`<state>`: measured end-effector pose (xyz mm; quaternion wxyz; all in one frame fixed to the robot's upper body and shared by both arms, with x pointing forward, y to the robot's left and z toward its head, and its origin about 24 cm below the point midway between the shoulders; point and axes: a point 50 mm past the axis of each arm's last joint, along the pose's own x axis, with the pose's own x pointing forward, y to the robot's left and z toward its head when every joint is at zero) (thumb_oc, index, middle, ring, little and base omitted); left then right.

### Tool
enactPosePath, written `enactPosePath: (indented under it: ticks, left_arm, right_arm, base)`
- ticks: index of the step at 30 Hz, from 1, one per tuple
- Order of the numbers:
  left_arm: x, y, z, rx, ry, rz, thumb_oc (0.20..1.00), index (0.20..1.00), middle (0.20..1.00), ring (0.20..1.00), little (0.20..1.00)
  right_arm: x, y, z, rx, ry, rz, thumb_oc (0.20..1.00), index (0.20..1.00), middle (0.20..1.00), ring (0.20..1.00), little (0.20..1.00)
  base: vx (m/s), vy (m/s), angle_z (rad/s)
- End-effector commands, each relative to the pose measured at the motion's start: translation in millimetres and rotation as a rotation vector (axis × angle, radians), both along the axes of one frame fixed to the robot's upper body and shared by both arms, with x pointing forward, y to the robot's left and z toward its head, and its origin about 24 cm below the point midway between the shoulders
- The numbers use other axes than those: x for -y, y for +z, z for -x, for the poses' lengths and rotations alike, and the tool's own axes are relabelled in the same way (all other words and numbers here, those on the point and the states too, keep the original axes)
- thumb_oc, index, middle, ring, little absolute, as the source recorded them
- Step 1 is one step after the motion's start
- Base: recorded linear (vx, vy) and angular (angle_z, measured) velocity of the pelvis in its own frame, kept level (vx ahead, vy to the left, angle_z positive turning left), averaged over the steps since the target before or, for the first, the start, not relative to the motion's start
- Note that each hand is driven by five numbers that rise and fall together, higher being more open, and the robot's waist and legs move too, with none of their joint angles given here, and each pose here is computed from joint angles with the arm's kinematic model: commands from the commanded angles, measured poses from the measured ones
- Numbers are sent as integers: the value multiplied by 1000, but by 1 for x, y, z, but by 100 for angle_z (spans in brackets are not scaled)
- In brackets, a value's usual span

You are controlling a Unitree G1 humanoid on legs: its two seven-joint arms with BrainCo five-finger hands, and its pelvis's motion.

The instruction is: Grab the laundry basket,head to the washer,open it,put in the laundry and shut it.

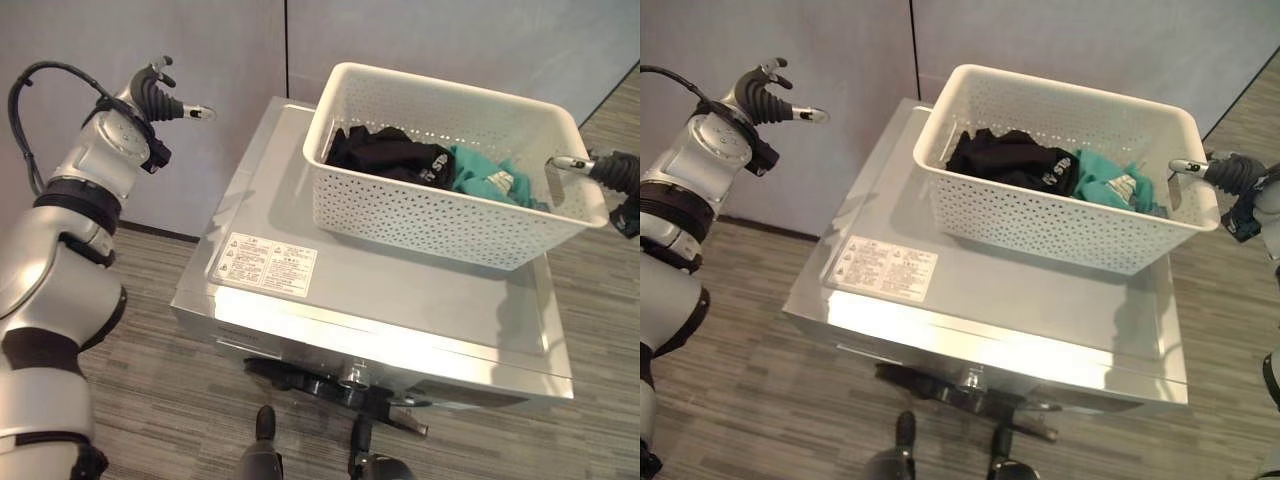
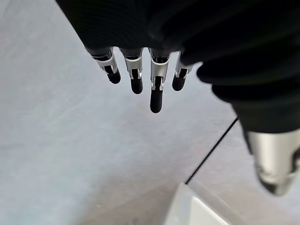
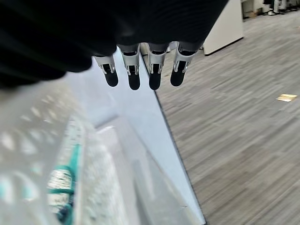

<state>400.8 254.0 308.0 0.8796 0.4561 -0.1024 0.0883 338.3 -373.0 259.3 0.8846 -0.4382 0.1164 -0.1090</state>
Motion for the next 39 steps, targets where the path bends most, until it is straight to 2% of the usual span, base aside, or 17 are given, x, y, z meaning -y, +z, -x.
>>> enactPosePath:
  ticks: [1,6,7,10,13,17,19,22,23,24,26,27,29,33,34,35,39]
  left_arm:
    - [12,21,20,223,-141,70,1000,1000,1000,1000,1000]
    - [-1,-6,47,234,-214,86,1000,1000,1000,1000,1000]
    - [-14,-19,61,228,-218,116,1000,1000,1000,1000,1000]
    - [-26,-32,74,224,-208,147,1000,1000,1000,1000,1000]
    - [-51,-67,110,182,-160,169,1000,1000,1000,1000,1000]
    - [-64,-105,141,135,-118,228,1000,1000,1000,1000,1000]
    - [-69,-137,163,97,-89,347,1000,1000,1000,1000,1000]
    - [-81,-203,190,6,50,649,1000,1000,1000,1000,1000]
    - [-81,-248,208,-52,155,829,1000,1000,1000,1000,1000]
    - [-81,-248,208,-53,153,829,1000,1000,1000,1000,1000]
    - [-81,-294,227,-139,291,954,1000,1000,1000,1000,1000]
    - [-73,-338,244,-276,410,1016,1000,1000,1000,1000,1000]
    - [-68,-355,250,-353,447,1018,1000,1000,1000,1000,1000]
    - [-47,-408,264,-680,560,861,1000,1000,1000,1000,1000]
    - [-35,-422,267,-798,554,759,1000,1000,1000,1000,1000]
    - [-35,-422,267,-797,553,759,1000,1000,1000,1000,1000]
    - [-21,-434,263,-878,563,708,1000,1000,1000,1000,1000]
  right_arm:
    - [24,29,27,286,-43,-159,1000,1000,1000,1000,1000]
    - [63,5,63,323,-172,-234,1000,1000,1000,1000,1000]
    - [80,-7,80,321,-246,-265,1000,1000,1000,1000,1000]
    - [89,-20,92,312,-283,-292,1000,1000,1000,1000,1000]
    - [107,-43,122,339,-359,-372,1000,1000,1000,1000,1000]
    - [112,-72,143,361,-392,-432,1000,1000,1000,1000,1000]
    - [106,-93,155,384,-377,-473,1000,1000,1000,1000,1000]
    - [88,-141,176,389,-396,-561,1000,1000,1000,1000,1000]
    - [72,-189,197,301,-439,-643,1000,1000,1000,1000,1000]
    - [72,-189,197,301,-441,-643,1000,1000,1000,1000,1000]
    - [53,-232,219,155,-476,-684,1000,1000,1000,1000,1000]
    - [24,-279,234,-4,-501,-772,1000,1000,1000,1000,1000]
    - [11,-298,238,-90,-502,-800,1000,1000,1000,1000,1000]
    - [-59,-352,222,-394,-351,-815,1000,1000,1000,1000,1000]
    - [-89,-372,223,-507,-300,-829,1000,1000,1000,1000,1000]
    - [-89,-372,223,-505,-299,-829,1000,1000,1000,1000,1000]
    - [-129,-387,198,-612,-198,-776,1000,1000,1000,1000,1000]
  base:
    - [-15,-67,3]
    - [18,-79,14]
    - [22,-83,11]
    - [24,-65,7]
    - [5,-71,4]
    - [2,-67,5]
    - [-8,-57,3]
    - [-59,-100,6]
    - [-78,-110,8]
    - [-91,-135,14]
    - [-109,-186,17]
    - [-158,-291,18]
    - [-119,-205,12]
    - [-192,-269,13]
    - [-177,-209,46]
    - [-199,-182,107]
    - [-288,-107,65]
